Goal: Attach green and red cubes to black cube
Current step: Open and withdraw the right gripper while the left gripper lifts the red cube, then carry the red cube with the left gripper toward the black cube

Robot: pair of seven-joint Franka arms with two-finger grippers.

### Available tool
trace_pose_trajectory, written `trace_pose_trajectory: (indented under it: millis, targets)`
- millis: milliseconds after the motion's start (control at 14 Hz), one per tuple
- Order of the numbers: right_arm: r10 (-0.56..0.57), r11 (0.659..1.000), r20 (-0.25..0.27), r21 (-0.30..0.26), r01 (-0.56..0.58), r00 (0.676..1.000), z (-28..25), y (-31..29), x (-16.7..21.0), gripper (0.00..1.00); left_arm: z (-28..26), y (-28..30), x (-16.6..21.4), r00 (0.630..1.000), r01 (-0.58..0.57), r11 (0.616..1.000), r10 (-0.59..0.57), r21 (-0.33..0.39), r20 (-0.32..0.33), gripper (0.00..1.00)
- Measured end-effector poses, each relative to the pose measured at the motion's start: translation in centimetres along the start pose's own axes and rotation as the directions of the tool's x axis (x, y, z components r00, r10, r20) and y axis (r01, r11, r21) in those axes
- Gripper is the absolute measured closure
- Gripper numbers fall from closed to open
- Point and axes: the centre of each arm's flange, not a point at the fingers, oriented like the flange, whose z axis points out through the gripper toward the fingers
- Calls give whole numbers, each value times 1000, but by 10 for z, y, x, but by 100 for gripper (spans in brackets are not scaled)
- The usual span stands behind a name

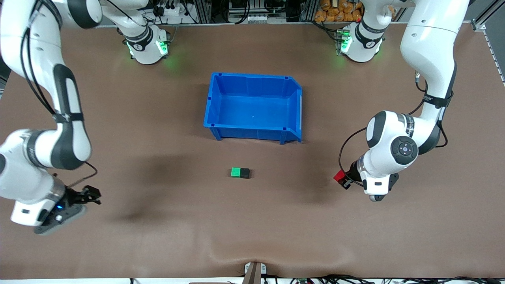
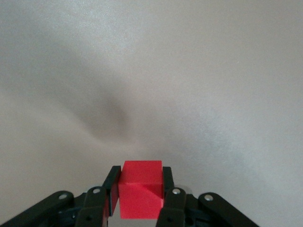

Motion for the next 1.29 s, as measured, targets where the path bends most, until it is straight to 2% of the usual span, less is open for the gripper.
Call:
trace_pose_trajectory:
  millis: [358, 645, 931, 1146, 1290]
  targets:
    - [180, 984, 2, 15, -180, 984, -41, -20, -24, 0, -9, 13, 0, 993, 109, 994, -109, -12, 36, 60]
    - [313, 947, 98, 49, -318, 945, -71, -29, -36, 0, -2, 23, -16, 989, 139, 990, -138, -8, 55, 60]
    - [351, 929, 157, 63, -364, 923, -115, -34, -50, 0, -3, 34, -31, 980, 192, 981, -191, -11, 56, 60]
    - [407, 901, 205, 68, -428, 890, -170, -44, -66, 0, -3, 45, -46, 965, 255, 967, -254, -13, 59, 60]
    - [412, 896, 229, 73, -437, 882, -205, -52, -75, 0, 1, 57, -61, 951, 303, 953, -301, -14, 71, 60]
